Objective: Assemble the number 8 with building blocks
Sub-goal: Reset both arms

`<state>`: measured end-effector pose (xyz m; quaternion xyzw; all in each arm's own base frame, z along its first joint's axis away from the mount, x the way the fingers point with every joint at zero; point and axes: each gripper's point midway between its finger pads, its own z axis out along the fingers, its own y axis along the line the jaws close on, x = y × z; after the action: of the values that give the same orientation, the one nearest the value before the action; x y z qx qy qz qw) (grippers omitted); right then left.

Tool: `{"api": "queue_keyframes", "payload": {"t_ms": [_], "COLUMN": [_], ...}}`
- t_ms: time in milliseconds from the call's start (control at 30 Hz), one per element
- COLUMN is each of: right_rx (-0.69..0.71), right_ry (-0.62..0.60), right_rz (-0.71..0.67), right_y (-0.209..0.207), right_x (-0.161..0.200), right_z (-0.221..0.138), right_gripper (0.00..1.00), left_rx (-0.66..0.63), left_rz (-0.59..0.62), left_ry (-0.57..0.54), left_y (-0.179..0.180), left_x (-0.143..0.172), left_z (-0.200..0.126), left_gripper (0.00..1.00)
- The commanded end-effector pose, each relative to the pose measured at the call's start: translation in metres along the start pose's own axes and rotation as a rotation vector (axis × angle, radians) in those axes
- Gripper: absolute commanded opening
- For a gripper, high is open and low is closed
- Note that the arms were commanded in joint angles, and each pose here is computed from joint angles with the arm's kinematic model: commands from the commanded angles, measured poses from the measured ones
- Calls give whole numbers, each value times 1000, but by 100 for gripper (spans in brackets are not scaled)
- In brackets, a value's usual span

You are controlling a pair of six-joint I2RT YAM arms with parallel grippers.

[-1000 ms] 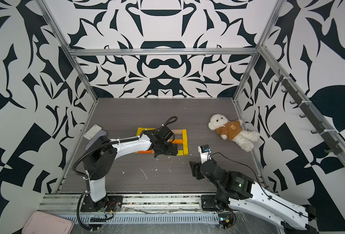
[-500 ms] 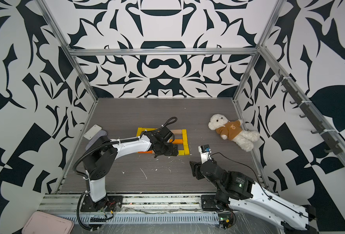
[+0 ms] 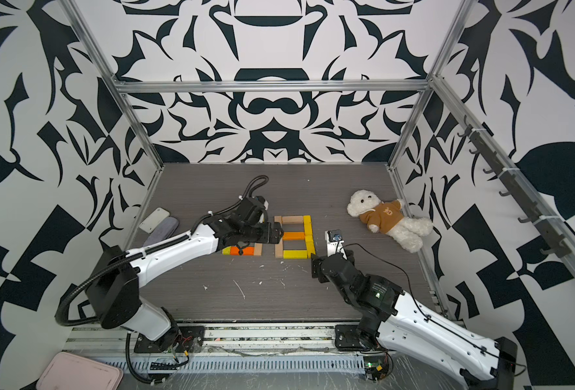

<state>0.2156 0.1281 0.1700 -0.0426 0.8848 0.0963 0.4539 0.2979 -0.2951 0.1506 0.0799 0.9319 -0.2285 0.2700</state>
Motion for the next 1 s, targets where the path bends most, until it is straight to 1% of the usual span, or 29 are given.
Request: {"api": "queue_keyframes", "payload": {"t_ms": [0, 67, 133, 167, 233, 300, 400, 467, 533, 600, 667, 733, 767, 833, 933, 967], "right_rx": [-55, -13, 31, 59, 160, 276, 362, 382, 403, 414, 430, 433, 422, 372, 317, 295], "right_ry": [-72, -94, -138, -159, -199, -226, -213, -181, -185, -226, -258, -302, -322, -295, -343, -312], "right_rz": [58, 91, 79, 66, 55, 45, 42, 73, 87, 57, 40, 28, 19, -2, -41, -36], "right_y": [-1, -18, -33, -41, -63, -89, -123, -142, -159, -166, -173, -177, -177, -173, -164, -162], "right_x": [-32, -45, -60, -65, -74, -79, -73, -64, -55, -51, -49, -49, -47, -34, -28, -25], "right_z": [13, 20, 26, 29, 34, 41, 59, 75, 89, 101, 111, 120, 124, 141, 146, 149], "right_gripper": [86, 87, 94, 96, 100, 100, 100, 100, 100, 100, 100, 100, 100, 99, 99, 99], "left_rx": [-87, -110, -136, -159, -245, -358, -417, -482, -552, -547, -529, -528, -535, -532, -509, -499], "left_rz": [-9, -38, -63, -71, -81, -78, -42, -1, 54, 125, 135, 126, 122, 148, 192, 198], "left_ry": [-96, -153, -214, -247, -303, -375, -433, -459, -502, -548, -602, -626, -631, -652, -718, -740], "left_y": [48, 74, 100, 114, 143, 174, 201, 217, 231, 235, 241, 251, 255, 258, 258, 259], "left_x": [-11, -17, -22, -23, -23, -21, -22, -25, -29, -33, -36, -34, -33, -34, -35, -36], "left_z": [-19, -31, -45, -54, -68, -82, -97, -106, -116, -117, -116, -110, -107, -100, -92, -91], "left_gripper": [99, 99, 99, 99, 99, 99, 99, 99, 99, 99, 99, 99, 99, 99, 99, 99]}}
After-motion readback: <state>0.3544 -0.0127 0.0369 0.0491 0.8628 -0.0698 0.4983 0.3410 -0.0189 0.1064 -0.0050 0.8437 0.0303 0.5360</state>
